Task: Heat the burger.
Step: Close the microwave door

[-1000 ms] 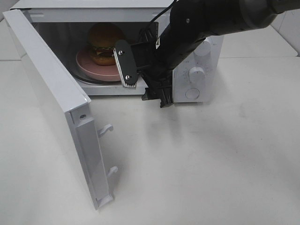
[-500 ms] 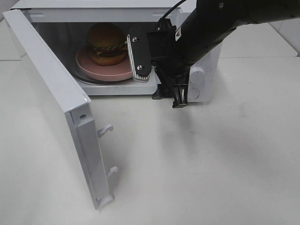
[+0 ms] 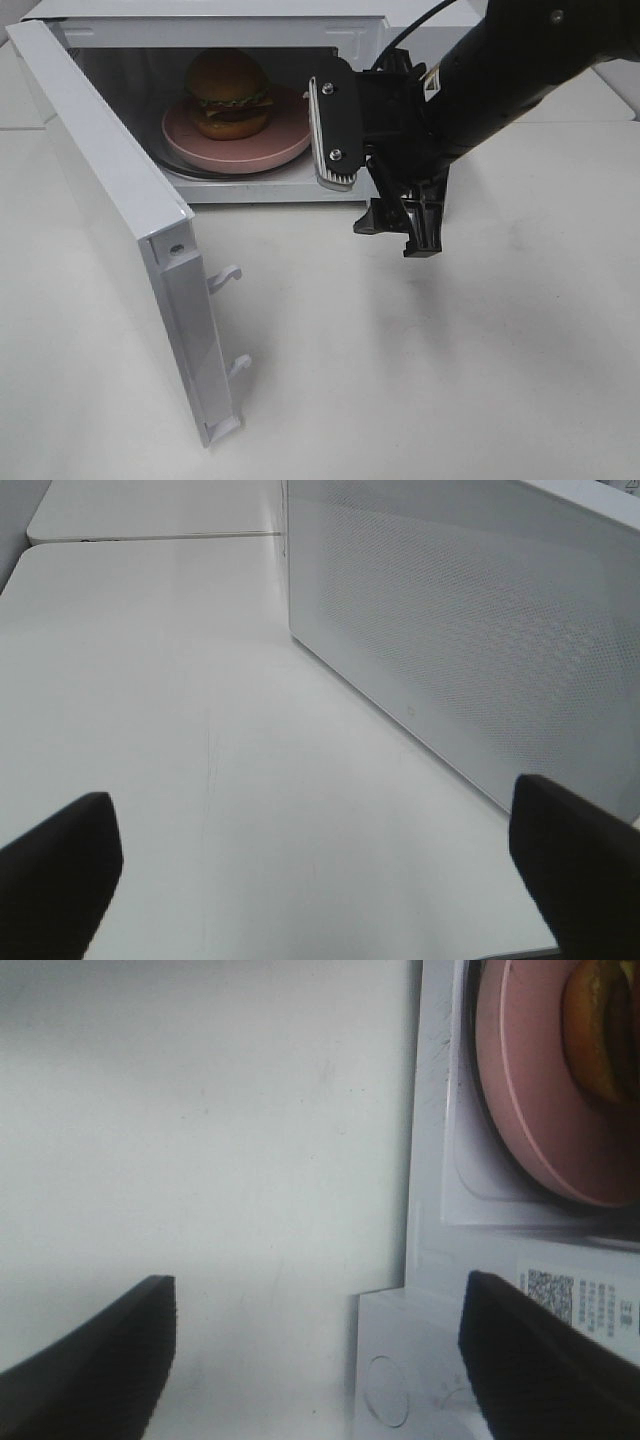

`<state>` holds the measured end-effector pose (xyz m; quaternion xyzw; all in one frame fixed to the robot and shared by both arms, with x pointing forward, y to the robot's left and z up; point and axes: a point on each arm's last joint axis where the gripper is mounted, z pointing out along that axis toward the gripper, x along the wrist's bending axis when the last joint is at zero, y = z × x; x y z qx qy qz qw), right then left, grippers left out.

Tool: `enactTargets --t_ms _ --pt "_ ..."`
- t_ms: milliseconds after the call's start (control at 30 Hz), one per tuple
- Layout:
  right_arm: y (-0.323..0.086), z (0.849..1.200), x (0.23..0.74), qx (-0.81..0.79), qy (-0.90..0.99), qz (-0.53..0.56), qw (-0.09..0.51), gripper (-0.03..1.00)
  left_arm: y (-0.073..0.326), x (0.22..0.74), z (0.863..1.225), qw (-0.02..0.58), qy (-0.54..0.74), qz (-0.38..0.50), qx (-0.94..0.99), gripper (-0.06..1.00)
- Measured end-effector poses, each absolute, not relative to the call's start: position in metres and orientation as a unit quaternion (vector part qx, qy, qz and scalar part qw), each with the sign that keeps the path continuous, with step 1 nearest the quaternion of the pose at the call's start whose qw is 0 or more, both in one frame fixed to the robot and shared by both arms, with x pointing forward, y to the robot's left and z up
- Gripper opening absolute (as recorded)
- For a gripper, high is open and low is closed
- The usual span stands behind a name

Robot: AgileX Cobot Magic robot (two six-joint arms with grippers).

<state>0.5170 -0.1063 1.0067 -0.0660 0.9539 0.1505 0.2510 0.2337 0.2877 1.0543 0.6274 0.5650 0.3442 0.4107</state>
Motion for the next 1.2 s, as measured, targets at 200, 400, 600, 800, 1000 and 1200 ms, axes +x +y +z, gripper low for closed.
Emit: enactTargets --t_ms 200,400,600,800,1000,1200 --pt "-0.118 1.011 0.500 -0.019 0.955 0.164 0.245 0.75 0.288 0.234 1.054 0.411 0.565 0.344 0.627 0.99" --pt "-0.129 1.018 0.483 0.021 0.953 0.179 0.245 0.75 0.288 0.234 1.054 0.411 0.565 0.344 0.627 0.99" --pt "-0.141 1.029 0.466 0.106 0.945 0.205 0.234 0.75 0.288 0.234 1.054 0.411 0.565 0.344 0.627 0.99" --pt "-0.154 1.035 0.448 0.223 0.933 0.213 0.189 0.75 0.288 0.234 1.054 0.411 0.565 0.344 0.627 0.99" --pt "-0.163 1.044 0.435 0.323 0.908 0.218 0.155 0.75 0.288 0.234 1.054 0.411 0.565 0.344 0.627 0.99" --pt "-0.178 1.057 0.413 0.388 0.891 0.199 0.124 0.75 0.288 0.234 1.054 0.411 0.565 0.344 0.627 0.99"
